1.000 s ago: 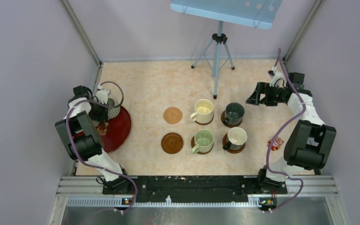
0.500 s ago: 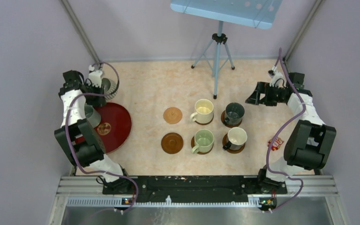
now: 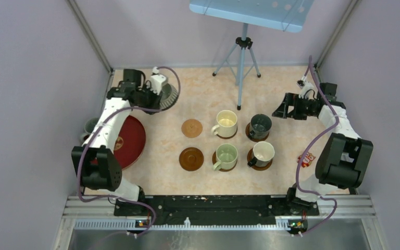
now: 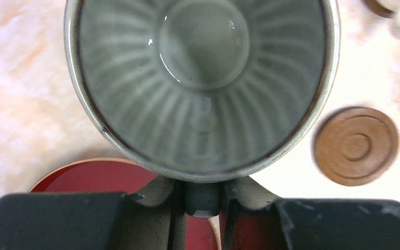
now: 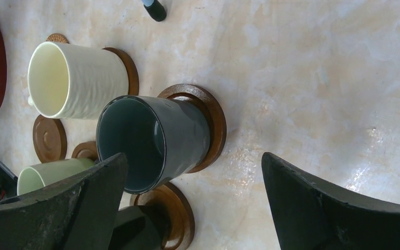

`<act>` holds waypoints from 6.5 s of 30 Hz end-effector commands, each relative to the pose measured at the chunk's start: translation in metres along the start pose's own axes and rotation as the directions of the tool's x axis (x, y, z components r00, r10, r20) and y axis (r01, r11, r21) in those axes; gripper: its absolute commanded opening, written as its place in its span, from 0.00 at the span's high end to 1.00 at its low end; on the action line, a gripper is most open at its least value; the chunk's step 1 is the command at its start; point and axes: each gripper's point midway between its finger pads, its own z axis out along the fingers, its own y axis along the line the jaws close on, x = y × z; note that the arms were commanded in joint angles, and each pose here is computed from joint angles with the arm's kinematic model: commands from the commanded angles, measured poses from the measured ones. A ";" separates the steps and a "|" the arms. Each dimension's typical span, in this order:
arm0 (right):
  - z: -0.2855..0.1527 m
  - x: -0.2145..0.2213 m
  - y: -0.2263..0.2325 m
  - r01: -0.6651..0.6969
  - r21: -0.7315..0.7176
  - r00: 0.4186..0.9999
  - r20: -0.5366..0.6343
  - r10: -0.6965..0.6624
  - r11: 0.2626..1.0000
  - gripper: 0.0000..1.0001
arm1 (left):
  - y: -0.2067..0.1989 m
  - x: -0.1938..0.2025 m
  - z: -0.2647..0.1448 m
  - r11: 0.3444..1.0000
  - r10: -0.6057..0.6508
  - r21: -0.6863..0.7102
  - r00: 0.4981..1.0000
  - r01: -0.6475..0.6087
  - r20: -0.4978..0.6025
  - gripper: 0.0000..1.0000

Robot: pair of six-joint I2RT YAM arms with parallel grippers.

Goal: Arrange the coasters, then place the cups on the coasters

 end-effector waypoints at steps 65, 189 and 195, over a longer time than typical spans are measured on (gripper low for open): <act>-0.008 -0.006 -0.001 0.045 0.013 0.998 0.045 -0.046 0.999 0.01 | -0.149 0.063 0.109 0.991 0.062 0.127 0.974 -0.034 -0.217 0.93; -0.014 -0.011 0.016 0.072 -0.072 0.996 0.059 -0.068 0.995 0.01 | 0.176 0.263 -0.064 0.991 0.045 -0.104 0.944 -0.083 -0.327 0.56; -0.013 -0.011 0.016 0.072 -0.074 0.996 0.059 -0.068 0.995 0.01 | 0.170 0.261 -0.058 0.992 0.036 -0.105 0.955 -0.070 -0.295 0.67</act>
